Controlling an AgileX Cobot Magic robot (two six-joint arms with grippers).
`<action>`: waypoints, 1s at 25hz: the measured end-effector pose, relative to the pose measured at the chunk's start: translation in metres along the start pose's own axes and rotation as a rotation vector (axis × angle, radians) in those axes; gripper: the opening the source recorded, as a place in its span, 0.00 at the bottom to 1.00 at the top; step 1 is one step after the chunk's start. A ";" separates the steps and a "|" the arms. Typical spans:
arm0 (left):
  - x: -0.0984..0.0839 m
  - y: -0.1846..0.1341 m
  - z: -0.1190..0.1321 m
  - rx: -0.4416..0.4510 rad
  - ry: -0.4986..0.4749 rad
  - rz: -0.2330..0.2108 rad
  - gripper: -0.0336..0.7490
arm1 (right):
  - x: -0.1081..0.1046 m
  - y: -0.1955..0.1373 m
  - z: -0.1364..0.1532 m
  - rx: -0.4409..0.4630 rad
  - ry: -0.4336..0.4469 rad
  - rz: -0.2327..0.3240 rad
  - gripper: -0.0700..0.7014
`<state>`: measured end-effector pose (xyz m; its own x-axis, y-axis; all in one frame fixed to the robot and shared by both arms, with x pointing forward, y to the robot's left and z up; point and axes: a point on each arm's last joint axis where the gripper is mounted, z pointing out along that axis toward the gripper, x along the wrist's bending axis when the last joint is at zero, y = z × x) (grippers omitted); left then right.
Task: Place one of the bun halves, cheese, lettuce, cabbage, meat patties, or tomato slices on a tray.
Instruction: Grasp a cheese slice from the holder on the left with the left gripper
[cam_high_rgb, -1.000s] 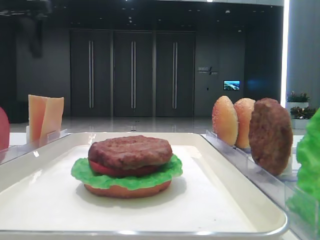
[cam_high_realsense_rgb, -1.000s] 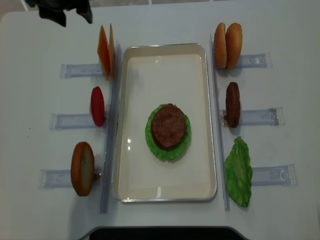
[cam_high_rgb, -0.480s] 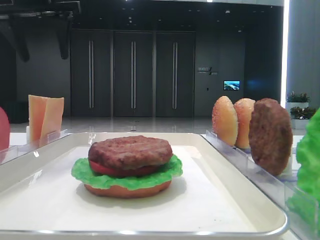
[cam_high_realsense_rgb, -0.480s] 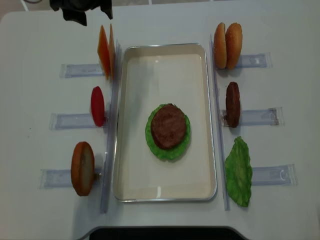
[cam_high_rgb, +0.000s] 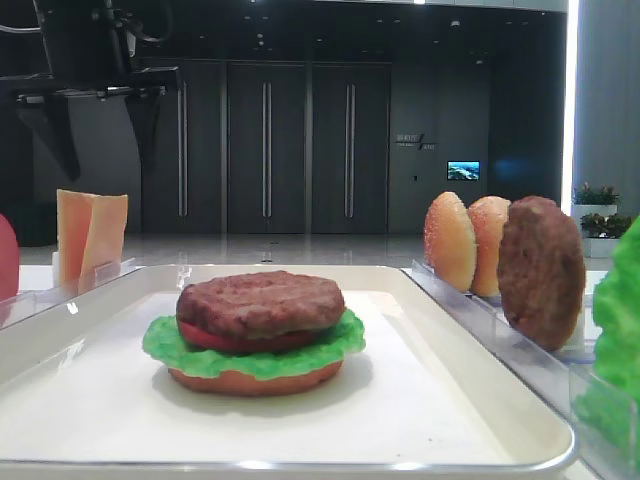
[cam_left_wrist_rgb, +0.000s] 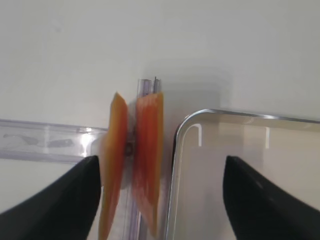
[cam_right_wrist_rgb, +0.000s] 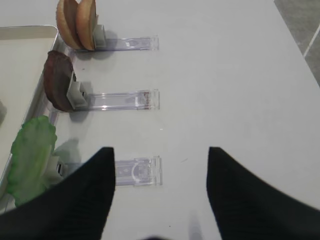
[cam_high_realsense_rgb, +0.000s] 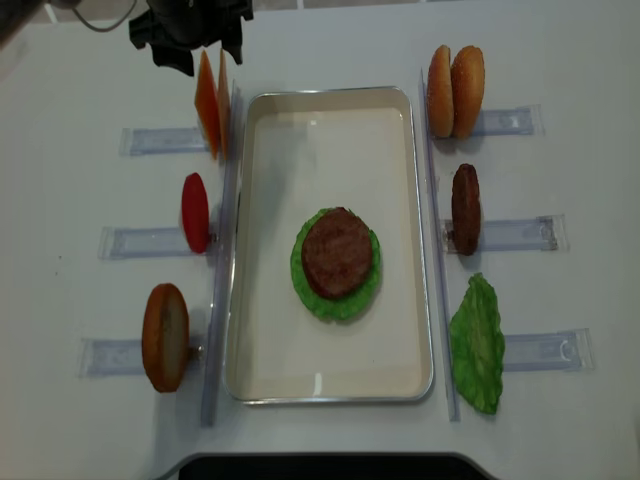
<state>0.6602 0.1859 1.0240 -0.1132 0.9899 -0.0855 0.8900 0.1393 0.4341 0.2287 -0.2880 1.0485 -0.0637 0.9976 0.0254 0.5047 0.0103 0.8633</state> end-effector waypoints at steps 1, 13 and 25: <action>0.000 0.001 0.000 -0.006 -0.004 -0.001 0.78 | 0.000 0.000 0.000 0.000 0.000 0.000 0.60; -0.005 0.006 0.003 -0.061 -0.047 -0.024 0.78 | 0.000 0.000 0.000 0.000 0.000 0.000 0.60; -0.007 0.001 0.031 -0.019 -0.041 -0.033 0.76 | 0.000 0.000 0.000 0.000 0.000 0.000 0.60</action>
<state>0.6753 0.1785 0.9969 -0.1236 0.9829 -0.1365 0.8777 0.1725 0.4472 0.2287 -0.2880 1.0485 -0.0637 0.9976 0.0254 0.5047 0.0103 0.8633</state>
